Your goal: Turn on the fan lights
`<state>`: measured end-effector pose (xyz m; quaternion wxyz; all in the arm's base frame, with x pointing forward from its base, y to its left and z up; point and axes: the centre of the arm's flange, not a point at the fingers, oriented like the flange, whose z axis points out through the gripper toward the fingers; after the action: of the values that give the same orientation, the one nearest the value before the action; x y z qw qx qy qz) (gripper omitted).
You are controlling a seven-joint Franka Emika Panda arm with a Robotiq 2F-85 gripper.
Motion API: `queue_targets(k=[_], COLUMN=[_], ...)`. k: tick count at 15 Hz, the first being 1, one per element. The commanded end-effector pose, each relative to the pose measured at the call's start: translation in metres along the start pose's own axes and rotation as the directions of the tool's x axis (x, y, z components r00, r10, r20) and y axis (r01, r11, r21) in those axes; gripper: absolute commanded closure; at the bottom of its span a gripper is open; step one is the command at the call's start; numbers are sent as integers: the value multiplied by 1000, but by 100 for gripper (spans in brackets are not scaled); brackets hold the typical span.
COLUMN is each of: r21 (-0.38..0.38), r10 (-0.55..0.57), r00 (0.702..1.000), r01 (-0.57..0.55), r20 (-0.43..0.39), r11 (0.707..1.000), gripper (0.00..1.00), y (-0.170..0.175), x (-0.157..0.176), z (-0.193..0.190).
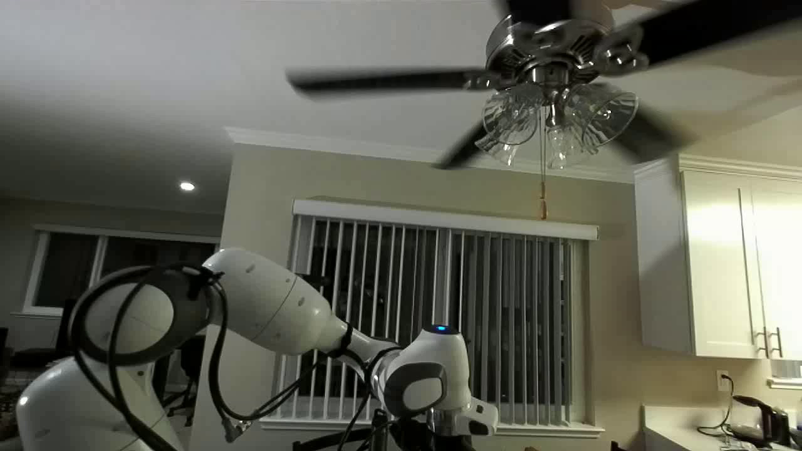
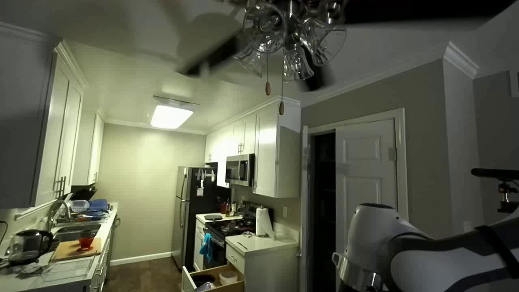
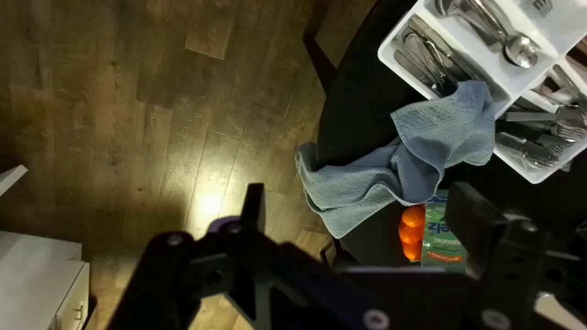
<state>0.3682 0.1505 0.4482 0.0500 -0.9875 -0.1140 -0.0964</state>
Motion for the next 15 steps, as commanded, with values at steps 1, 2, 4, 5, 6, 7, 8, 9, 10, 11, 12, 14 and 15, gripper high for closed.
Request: queue_targets(k=[1,2,4,5,6,7,8,9,10,11,12,14,15], r21=[0,-7,-19,-28,-43,-60,-88,-112,-143,-169,-195,-241,-268], r10=[0,-18,-95,-118,-154,-195,-243,-284,-322,-353,-378,-420,-444], r00=[1000,1000,986,978,966,949,928,901,872,839,801,720,677], r01=[0,18,93,115,149,186,227,261,289,310,324,344,355], r20=[0,-15,-137,-170,-208,-248,-282,-327,-368,-415,-464,-553,-587], r11=[1000,1000,995,993,988,981,970,959,947,935,926,907,896], gripper=[0,0,0,0,0,0,0,0,0,0,0,0,0], y=[0,-6,-29,-42,-59,-74,-90,-105,-117,-127,-135,-144,-147], x=[0,10,34,43,47,54,59,65,70,74,77,77,77], z=[0,-9,-51,-74,-98,-122,-148,-175,-203,-232,-261,-307,-325])
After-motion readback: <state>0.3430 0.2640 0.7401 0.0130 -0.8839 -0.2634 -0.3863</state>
